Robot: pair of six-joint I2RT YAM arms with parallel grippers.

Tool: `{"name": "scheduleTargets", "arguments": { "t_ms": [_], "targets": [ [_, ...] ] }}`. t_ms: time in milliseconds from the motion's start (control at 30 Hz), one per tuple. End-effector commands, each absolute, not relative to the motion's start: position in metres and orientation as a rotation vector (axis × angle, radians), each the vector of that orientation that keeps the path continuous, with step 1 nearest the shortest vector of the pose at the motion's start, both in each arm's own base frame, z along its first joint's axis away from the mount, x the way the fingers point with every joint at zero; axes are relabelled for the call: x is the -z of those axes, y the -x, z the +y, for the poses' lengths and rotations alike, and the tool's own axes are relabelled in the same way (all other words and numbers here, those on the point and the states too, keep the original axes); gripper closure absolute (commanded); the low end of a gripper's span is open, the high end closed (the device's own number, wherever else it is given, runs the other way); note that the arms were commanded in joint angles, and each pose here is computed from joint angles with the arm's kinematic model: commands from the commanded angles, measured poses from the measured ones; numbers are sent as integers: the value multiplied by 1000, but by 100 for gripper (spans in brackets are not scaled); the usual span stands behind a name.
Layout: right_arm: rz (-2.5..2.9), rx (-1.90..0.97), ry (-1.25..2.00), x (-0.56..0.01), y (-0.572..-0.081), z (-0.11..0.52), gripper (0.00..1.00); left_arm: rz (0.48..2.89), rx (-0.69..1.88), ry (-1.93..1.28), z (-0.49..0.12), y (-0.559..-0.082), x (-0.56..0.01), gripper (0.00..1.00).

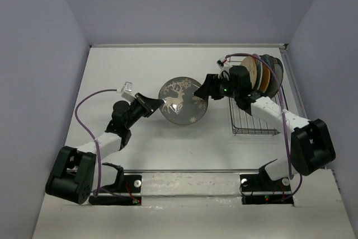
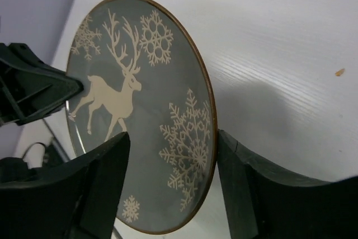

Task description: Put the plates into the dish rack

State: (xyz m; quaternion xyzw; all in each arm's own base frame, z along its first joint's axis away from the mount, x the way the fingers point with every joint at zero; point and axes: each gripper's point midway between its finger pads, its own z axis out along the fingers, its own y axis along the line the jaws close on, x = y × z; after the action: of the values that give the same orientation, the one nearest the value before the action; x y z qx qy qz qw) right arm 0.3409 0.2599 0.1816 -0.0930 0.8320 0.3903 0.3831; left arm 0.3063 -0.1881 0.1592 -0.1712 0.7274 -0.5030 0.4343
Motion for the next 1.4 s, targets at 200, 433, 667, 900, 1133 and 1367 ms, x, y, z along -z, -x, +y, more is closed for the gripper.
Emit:
{"name": "scheduleTargets", "arguments": {
  "t_ms": [200, 433, 667, 900, 1133, 1367],
  "targets": [
    [1934, -1394, 395, -229, -292, 290, 36, 1445, 1430, 220, -188, -270, -285, 95],
    [1894, -1517, 460, -243, -268, 296, 65, 1454, 1461, 179, -191, -260, -290, 94],
    [1736, -1364, 386, -305, -279, 279, 93, 1514, 1321, 139, -185, -263, -295, 19],
    [1749, -786, 31, -333, -352, 196, 93, 1615, 841, 19, -143, -265, -307, 1],
    [1639, -17, -249, -374, -377, 63, 93, 1720, 605, -41, -117, -260, -260, 1],
    [1649, 318, -269, -380, -402, 25, 93, 1688, 686, -115, -133, -251, -270, 1]
  ]
}}
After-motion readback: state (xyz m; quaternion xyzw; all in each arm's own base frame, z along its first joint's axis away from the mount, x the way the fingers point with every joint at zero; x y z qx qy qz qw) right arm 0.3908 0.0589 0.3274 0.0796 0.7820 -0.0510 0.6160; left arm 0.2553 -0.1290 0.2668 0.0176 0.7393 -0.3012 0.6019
